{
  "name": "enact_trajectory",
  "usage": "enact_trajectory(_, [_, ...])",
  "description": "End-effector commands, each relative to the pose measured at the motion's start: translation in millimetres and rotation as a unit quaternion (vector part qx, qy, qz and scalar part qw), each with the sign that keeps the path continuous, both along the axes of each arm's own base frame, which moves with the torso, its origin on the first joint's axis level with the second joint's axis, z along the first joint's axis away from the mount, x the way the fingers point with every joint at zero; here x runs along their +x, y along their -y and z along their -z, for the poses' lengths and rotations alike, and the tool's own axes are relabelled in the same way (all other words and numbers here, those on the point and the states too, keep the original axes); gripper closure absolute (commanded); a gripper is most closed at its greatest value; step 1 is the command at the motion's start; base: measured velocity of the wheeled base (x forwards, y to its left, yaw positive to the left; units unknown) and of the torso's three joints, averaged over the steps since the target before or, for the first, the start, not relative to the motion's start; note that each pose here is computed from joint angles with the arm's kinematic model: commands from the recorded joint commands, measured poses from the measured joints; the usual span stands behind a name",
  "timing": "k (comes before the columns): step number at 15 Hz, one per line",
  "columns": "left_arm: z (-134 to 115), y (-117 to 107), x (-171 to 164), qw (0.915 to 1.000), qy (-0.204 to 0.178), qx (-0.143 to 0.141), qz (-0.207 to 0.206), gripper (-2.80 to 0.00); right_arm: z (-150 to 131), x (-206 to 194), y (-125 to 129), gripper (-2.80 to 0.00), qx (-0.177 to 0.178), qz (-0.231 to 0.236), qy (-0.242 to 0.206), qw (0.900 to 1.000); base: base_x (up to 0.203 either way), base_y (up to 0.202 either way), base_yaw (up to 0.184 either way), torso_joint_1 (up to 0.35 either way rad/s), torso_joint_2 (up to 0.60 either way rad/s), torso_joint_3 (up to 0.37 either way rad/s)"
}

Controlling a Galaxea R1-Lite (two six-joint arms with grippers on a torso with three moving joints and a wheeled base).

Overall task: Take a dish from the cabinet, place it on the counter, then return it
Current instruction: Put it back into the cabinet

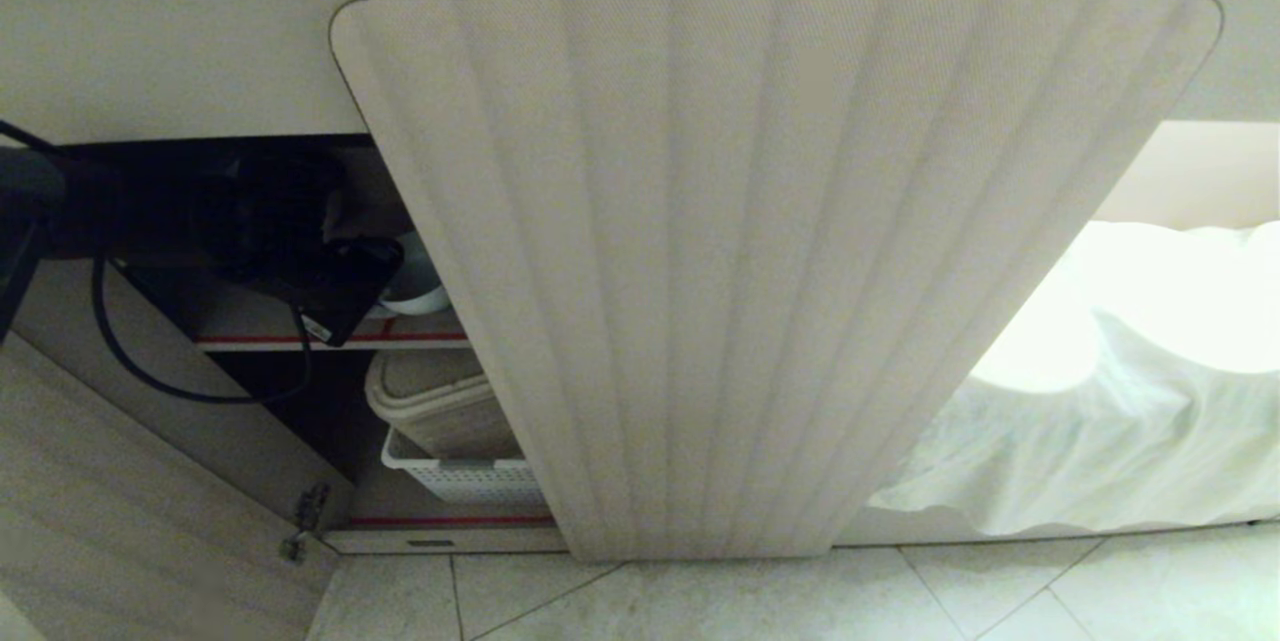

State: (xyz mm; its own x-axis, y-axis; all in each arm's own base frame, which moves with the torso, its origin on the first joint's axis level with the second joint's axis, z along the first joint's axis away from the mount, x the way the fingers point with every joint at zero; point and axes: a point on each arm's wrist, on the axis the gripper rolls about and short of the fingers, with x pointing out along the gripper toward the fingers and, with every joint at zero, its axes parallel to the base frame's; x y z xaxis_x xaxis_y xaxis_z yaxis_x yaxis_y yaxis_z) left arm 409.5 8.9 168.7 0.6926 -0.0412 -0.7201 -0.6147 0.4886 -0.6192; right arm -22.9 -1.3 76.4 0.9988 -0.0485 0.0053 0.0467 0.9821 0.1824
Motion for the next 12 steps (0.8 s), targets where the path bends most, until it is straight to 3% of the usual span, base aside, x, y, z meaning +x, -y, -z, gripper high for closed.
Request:
enact_trajectory(1, [4.3, 0.1, 1.5, 1.0, -0.007, -0.002, -0.002, 0.0, 0.0, 0.0, 0.0, 0.0, 0.001, 0.0, 0.0, 1.0, 0.0, 0.0, 0.0, 0.0, 0.0, 0.0])
enact_trajectory(12, [4.8, 1.3, 5.1, 1.0, -0.005, -0.003, -0.001, 0.0, 0.0, 0.0, 0.0, 0.0, 0.0, 0.0, 0.0, 1.0, 0.0, 0.0, 0.0, 0.0, 0.0, 0.0])
